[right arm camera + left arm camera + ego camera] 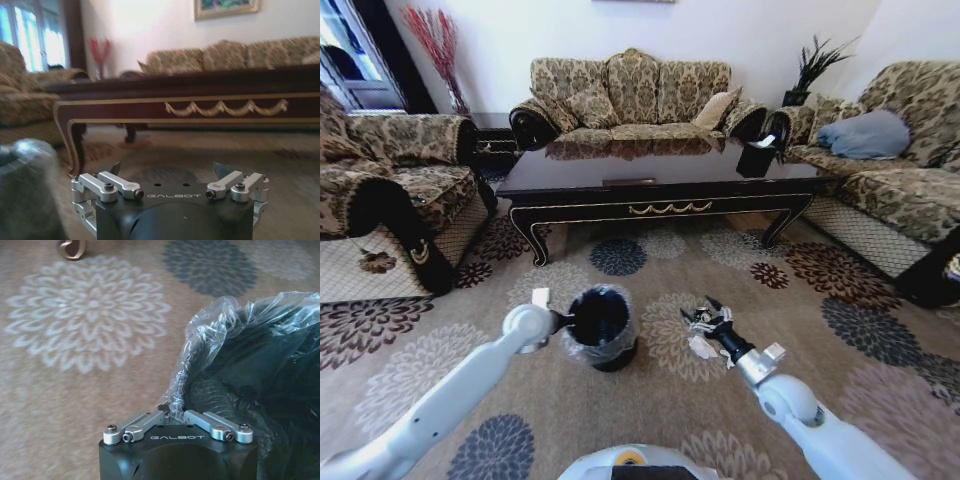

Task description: Move to the front of the table and pick up the trash from the floor, then place it into the trash bin.

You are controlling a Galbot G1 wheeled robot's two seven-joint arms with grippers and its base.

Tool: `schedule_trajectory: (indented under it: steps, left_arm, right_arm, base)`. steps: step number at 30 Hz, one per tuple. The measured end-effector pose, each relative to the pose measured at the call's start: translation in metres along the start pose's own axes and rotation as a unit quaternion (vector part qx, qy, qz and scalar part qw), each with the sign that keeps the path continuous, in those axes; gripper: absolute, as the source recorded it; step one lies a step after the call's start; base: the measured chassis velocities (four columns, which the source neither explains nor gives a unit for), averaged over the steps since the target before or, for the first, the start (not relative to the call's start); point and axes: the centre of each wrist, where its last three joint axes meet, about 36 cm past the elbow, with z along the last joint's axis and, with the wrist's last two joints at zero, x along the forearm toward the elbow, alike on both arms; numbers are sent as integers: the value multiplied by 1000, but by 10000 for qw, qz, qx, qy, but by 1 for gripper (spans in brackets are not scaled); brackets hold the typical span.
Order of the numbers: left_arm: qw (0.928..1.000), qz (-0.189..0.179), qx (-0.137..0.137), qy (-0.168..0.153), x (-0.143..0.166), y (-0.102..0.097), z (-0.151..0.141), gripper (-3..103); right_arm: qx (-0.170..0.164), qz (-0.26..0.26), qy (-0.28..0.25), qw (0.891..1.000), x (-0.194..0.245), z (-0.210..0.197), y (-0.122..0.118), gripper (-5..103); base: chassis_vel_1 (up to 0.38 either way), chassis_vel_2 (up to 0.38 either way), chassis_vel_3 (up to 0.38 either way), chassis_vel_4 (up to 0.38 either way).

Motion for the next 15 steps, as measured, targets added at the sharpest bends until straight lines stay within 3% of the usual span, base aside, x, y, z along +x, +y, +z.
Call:
schedule_trajectory:
  steps: [2, 5, 7, 11, 15]
  left_arm:
    - [10000, -47, 7, -6, 2, 5, 3, 0]
    - [9999, -147, -58, 13, 8, 14, 16, 0]
    - [9999, -149, -67, 16, 9, 14, 18, 0]
    - [9998, -164, -78, 37, 13, 14, 29, 0]
    - [9999, -153, -49, 64, 16, 15, 35, 0]
  right_arm:
    - [1, 98, 85, 9999, 1, 7, -7, 100]
    - [-59, 439, 529, 9976, 10, 48, -38, 100]
    - [-66, 482, 589, 9971, 12, 53, -42, 100]
    - [-108, 864, 1210, 9888, 33, 108, -76, 100]
    - [-88, 1008, 1571, 9824, 46, 136, -96, 100]
  base:
    - [0, 0, 0, 0]
    - [0, 0, 0, 0]
    - [0, 0, 0, 0]
    - [0, 0, 0, 0]
    - [0, 0, 0, 0]
